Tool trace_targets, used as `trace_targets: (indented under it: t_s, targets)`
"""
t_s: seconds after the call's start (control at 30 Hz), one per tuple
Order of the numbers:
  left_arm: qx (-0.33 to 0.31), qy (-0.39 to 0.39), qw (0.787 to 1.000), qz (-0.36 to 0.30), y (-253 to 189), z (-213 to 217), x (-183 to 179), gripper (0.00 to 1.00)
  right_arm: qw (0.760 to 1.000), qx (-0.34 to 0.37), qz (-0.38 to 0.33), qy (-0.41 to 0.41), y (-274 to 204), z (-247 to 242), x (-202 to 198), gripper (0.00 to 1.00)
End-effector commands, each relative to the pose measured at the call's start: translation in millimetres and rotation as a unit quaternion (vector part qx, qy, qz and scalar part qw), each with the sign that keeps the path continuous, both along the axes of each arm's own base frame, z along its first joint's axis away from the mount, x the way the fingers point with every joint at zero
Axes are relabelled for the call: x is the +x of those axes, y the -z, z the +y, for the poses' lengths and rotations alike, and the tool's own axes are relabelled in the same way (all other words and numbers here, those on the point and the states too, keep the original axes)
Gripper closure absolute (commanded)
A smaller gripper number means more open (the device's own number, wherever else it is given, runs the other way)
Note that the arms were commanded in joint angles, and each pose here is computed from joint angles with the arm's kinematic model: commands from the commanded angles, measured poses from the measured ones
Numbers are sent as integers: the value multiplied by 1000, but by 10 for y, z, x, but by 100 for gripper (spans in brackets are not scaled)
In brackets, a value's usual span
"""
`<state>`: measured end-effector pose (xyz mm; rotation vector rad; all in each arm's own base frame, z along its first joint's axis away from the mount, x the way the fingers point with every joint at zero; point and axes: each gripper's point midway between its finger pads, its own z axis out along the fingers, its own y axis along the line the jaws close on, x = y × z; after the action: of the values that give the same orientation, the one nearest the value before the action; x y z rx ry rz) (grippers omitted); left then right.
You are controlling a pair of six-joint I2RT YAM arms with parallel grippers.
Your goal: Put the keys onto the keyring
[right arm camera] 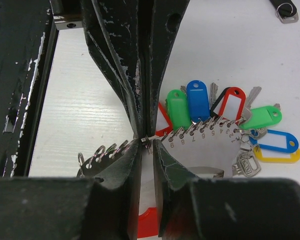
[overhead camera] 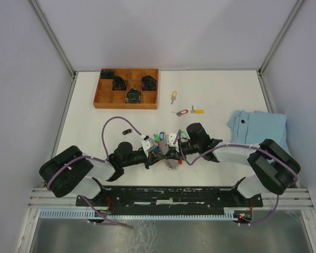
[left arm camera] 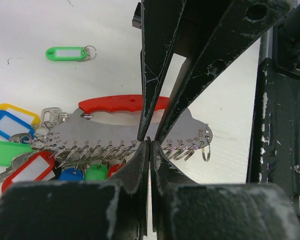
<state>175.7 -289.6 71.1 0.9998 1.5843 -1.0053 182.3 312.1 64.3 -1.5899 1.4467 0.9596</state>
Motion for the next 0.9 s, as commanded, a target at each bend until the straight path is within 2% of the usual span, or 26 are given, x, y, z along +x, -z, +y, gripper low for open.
trace_targets:
  t_s: [0.0,0.1,0.27,0.33,0.6,0.73,0.87]
  targets:
    - [-40,19,997,-56,-321,-88,47,97,999,21,-20,-20,-155,103,62,80]
    - [-43,23,997,-56,-332,-96,33,97,999,20,-19,-20,-154,105,63,83]
    - [-42,17,997,-55,-332,-74,35,97,1000,1,-15,-22,-199,86,74,99]
    - [-40,8,998,-54,-319,-48,48,96,1000,-14,-9,-13,-218,52,90,99]
    - [-37,-57,997,-48,-279,84,185,77,992,-121,-15,18,-266,-152,132,99]
    - [-49,-69,995,-44,-276,119,189,70,980,-197,-22,34,-275,-283,152,99]
    - [-62,-73,995,-37,-259,114,184,67,961,-272,-32,34,-345,-357,153,99]
